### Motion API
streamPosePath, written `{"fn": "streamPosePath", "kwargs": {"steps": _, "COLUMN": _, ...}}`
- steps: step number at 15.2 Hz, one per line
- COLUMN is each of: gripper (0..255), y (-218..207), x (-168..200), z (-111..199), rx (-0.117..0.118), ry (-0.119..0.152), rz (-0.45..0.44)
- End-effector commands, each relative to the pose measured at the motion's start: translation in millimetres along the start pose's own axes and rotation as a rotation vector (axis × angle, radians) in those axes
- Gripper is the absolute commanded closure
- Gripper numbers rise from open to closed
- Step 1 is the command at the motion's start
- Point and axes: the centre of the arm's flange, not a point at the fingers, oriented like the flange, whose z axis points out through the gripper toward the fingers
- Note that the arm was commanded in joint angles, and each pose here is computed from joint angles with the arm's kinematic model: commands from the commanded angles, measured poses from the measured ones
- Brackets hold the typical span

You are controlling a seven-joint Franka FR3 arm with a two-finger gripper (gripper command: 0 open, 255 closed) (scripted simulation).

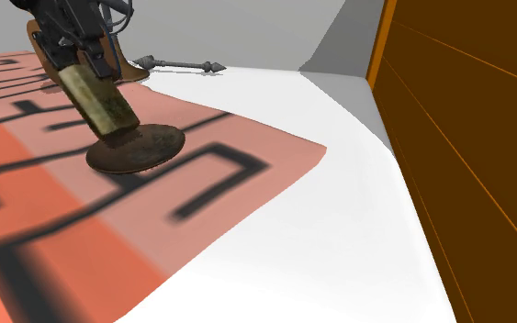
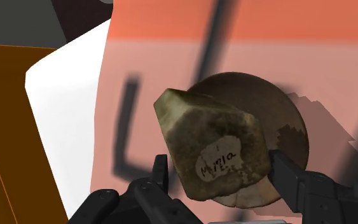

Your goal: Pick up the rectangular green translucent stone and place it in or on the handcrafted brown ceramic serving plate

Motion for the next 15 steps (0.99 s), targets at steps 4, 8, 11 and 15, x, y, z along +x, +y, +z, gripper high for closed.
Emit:
{"fn": "streamPosePath", "kwargs": {"steps": 4, "gripper": 255, "y": -10.0, "x": -0.7, "z": 25.0, "rx": 0.0, "ry": 0.0, "rz": 0.001}}
{"fn": "streamPosePath", "kwargs": {"steps": 8, "gripper": 255, "y": -19.0, "x": -0.3, "z": 44.1, "rx": 0.0, "ry": 0.0, "rz": 0.001}}
{"fn": "streamPosePath", "kwargs": {"steps": 11, "gripper": 255, "y": -25.7, "x": -0.1, "z": 58.4, "rx": 0.0, "ry": 0.0, "rz": 0.001}}
{"fn": "streamPosePath", "kwargs": {"steps": 15, "gripper": 255, "y": -29.6, "x": 0.0, "z": 66.8, "rx": 0.0, "ry": 0.0, "rz": 0.001}}
